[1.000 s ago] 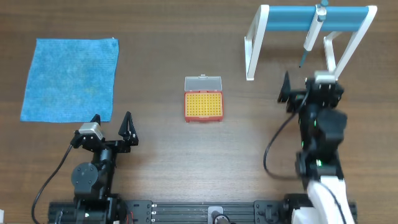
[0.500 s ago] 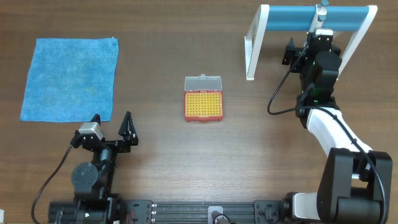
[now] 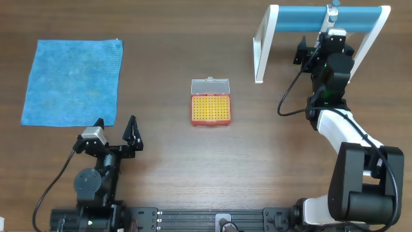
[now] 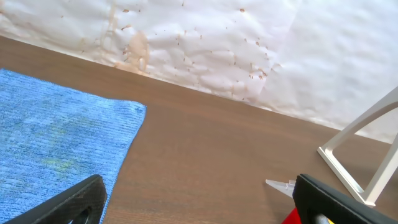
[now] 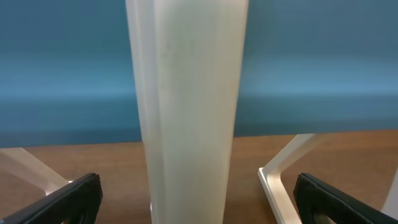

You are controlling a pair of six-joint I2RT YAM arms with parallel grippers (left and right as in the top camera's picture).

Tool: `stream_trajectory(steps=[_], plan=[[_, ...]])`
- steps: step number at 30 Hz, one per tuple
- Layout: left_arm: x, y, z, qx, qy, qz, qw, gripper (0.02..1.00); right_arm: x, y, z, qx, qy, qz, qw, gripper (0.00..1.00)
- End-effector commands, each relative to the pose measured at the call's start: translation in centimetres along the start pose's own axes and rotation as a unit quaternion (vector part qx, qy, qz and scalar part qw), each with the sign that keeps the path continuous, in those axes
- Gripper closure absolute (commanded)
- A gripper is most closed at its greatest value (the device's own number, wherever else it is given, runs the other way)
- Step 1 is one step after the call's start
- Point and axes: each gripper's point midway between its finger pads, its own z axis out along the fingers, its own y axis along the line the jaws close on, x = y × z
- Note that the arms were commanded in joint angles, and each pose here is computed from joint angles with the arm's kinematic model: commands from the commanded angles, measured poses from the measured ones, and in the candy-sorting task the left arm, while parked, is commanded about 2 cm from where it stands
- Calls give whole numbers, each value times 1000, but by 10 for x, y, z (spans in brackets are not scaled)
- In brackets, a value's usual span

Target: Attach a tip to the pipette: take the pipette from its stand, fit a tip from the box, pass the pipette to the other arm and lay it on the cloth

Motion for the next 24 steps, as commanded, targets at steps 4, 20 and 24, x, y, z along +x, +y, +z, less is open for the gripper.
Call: stream_trajectory(steps=[4,20,24], plan=[[2,-1,0,4,3,7,1000,47,-12,-3,5,7,-24,0,1000,7],[2,-1,0,4,3,7,1000,49,-16,-3,3,7,-28,0,1000,919],[2,-1,0,4,3,7,1000,47,-38,-5,-7,8,-53,1,999,919]])
